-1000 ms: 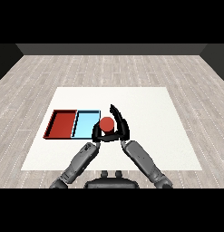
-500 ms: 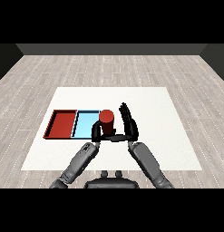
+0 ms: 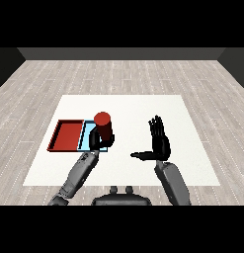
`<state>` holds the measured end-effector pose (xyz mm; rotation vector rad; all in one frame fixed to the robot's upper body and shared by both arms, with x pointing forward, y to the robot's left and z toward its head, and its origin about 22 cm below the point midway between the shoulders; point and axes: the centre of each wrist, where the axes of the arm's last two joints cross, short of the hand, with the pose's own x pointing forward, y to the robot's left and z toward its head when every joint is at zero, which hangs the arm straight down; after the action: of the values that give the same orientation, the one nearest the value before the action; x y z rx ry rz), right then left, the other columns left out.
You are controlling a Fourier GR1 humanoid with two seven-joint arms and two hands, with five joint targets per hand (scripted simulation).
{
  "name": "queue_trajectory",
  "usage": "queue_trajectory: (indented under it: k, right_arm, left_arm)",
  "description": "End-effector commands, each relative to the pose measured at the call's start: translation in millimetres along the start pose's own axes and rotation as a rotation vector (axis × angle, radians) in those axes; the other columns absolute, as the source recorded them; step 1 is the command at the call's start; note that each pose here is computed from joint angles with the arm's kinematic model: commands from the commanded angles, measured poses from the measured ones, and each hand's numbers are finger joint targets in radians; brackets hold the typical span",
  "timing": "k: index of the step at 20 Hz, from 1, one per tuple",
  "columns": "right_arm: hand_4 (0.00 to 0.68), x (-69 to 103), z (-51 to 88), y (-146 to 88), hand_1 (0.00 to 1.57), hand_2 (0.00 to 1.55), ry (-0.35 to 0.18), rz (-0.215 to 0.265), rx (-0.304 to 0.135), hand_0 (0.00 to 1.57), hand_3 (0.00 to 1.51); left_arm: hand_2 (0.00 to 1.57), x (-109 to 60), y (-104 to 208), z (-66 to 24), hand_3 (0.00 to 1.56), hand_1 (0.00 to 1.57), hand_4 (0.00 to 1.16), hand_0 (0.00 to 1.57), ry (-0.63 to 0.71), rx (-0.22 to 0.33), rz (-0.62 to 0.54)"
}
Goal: Pick the red can and put it in the red box
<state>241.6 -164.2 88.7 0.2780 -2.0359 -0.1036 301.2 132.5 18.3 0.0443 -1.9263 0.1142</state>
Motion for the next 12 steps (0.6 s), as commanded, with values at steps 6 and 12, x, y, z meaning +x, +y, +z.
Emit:
queue_trajectory:
  k: [6,12]
  right_arm:
    - [0.0,6.9,30.7,-51.1,0.0,0.0,0.05,0.077,-0.084,0.0,0.0]
    - [0.0,-15.4,37.6,-70.5,0.0,0.0,0.077,0.074,-0.122,0.0,0.0]
  left_arm:
    - [1.57,11.5,82.6,-22.8,1.49,1.57,1.12,1.57,-0.01,0.123,-0.175]
    - [1.54,13.9,156.5,-50.6,1.47,1.57,1.13,1.57,0.081,0.172,-0.448]
